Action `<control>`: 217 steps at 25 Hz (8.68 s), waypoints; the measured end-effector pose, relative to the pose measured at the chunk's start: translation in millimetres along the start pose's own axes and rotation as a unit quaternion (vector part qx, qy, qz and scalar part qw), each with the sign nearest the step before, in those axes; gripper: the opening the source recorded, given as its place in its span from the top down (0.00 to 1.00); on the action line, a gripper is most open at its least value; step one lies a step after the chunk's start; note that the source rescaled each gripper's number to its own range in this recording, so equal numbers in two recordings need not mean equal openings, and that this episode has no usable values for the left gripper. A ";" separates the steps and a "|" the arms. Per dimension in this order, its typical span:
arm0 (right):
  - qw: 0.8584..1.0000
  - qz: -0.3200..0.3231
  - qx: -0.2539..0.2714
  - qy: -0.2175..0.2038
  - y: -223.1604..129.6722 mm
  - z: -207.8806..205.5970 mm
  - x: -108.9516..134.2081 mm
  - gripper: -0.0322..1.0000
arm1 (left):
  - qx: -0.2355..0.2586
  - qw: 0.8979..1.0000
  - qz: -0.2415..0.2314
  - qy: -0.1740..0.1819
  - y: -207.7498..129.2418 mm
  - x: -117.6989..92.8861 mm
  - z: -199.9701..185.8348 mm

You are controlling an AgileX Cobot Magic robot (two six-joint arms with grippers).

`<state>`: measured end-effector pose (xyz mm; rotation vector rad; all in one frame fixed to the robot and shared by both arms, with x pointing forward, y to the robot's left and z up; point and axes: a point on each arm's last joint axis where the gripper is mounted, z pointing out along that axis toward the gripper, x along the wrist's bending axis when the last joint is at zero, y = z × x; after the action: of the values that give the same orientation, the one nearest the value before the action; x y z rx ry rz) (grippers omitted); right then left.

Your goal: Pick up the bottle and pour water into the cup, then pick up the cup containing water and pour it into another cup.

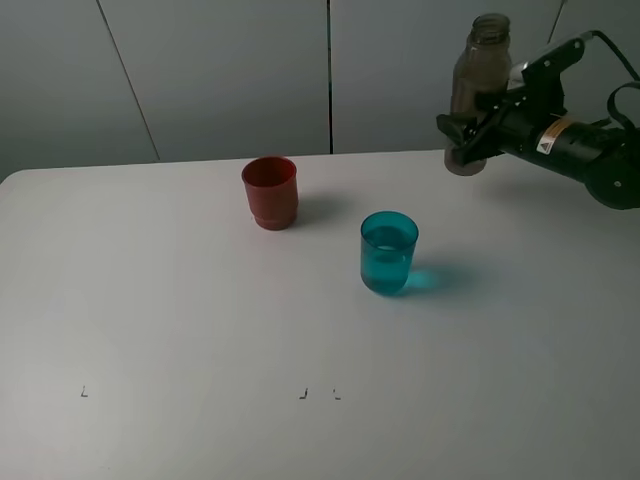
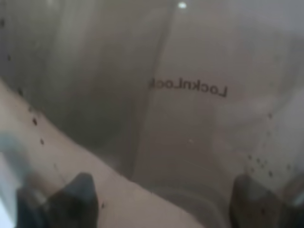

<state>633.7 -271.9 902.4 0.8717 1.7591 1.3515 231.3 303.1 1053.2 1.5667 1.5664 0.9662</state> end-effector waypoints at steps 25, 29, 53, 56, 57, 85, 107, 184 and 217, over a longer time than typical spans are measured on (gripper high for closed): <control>0.988 0.096 0.056 -0.110 -15.7 6.8 -31.1 0.95 | 0.000 1.000 0.000 0.000 0.0 0.0 0.0; 0.988 0.094 0.054 -0.108 -18.9 15.3 -33.0 0.95 | 0.000 1.000 0.000 0.000 0.0 0.0 0.0; 0.989 0.085 0.056 -0.106 -50.1 26.7 -29.3 0.95 | 0.000 1.000 0.000 0.000 0.0 0.0 0.0; 0.988 0.090 0.059 -0.110 -53.7 26.8 -29.3 0.95 | 0.000 1.000 0.000 0.000 0.0 0.0 0.0; 0.988 0.093 0.061 -0.111 -55.5 26.9 -29.2 0.95 | 0.000 1.000 0.000 0.000 0.0 0.0 0.0; 0.984 0.109 0.089 -0.107 -47.4 30.0 -22.2 0.01 | 0.000 1.000 -0.003 0.000 0.0 0.0 0.0; 0.972 0.163 0.128 -0.113 -24.8 -19.0 -1.0 0.00 | 0.000 1.000 -0.003 0.000 0.0 0.0 0.0; 0.958 -0.007 0.193 0.212 -45.2 -85.2 119.7 0.00 | 0.000 1.000 0.000 0.000 0.0 0.0 0.0; 0.951 -0.047 0.124 0.281 -58.5 -47.3 135.5 0.00 | 0.000 1.000 0.000 0.000 0.0 0.0 0.0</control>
<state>521.3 -190.8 833.2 0.5444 2.4159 1.4235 231.3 303.1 1053.2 1.5667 1.5664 0.9662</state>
